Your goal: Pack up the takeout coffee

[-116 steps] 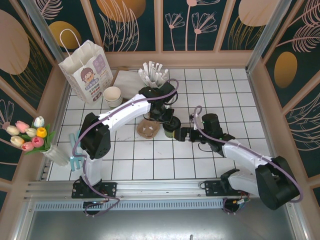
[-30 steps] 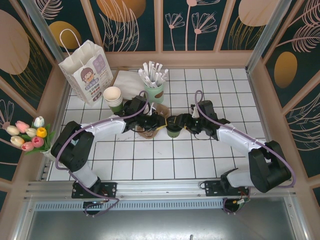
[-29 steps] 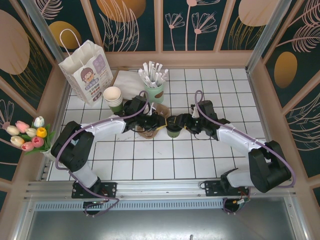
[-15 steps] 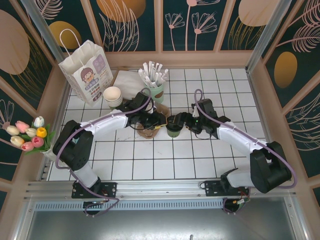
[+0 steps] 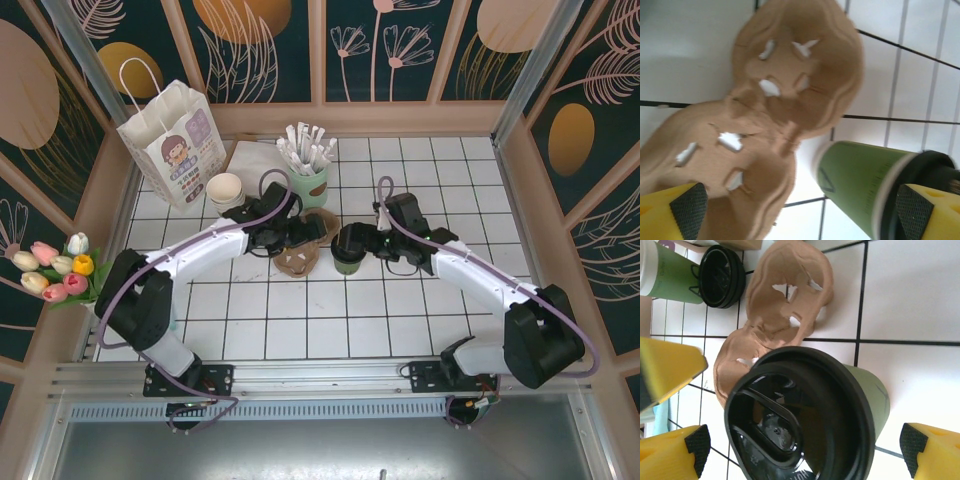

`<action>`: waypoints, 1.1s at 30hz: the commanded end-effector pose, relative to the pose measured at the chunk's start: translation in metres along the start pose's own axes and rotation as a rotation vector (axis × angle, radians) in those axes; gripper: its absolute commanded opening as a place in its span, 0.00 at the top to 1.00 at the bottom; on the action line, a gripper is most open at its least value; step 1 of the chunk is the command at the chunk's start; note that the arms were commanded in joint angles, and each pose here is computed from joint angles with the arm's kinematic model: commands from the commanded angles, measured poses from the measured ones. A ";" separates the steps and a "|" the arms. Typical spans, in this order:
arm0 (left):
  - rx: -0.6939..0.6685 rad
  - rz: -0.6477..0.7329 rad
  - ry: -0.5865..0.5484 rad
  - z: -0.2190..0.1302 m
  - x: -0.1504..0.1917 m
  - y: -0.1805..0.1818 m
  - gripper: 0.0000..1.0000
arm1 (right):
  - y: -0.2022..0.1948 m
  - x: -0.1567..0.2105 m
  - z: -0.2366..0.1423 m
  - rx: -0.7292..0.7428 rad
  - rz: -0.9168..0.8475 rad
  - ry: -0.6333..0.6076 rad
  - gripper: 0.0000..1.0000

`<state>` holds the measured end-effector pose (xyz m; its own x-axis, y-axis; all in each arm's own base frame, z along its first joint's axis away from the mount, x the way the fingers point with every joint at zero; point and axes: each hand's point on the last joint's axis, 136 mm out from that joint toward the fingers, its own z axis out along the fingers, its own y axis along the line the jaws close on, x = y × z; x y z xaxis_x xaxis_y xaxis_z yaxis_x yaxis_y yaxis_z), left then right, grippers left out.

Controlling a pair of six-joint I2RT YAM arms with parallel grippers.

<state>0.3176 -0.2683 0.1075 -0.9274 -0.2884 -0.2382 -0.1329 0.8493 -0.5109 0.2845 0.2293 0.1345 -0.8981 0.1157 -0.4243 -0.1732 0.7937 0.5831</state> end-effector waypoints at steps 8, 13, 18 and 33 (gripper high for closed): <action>-0.009 -0.013 0.043 0.018 0.004 -0.002 0.01 | 0.005 0.001 0.005 0.068 -0.100 0.018 0.01; -0.019 -0.017 0.079 0.029 0.011 0.003 0.01 | 0.009 0.005 0.010 0.078 -0.124 0.025 0.01; -0.012 -0.013 0.096 0.033 0.015 0.002 0.01 | -0.003 0.006 0.016 0.156 -0.112 0.030 0.01; 0.015 0.009 0.122 0.036 0.021 -0.007 0.02 | -0.041 0.037 0.035 0.264 -0.085 0.097 0.25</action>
<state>0.3084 -0.2834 0.0682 -0.9603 -0.2459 -0.1314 -0.1529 0.8586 -0.4894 0.2859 0.2423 0.1091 -0.8913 0.0145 -0.4532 -0.2055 0.8780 0.4323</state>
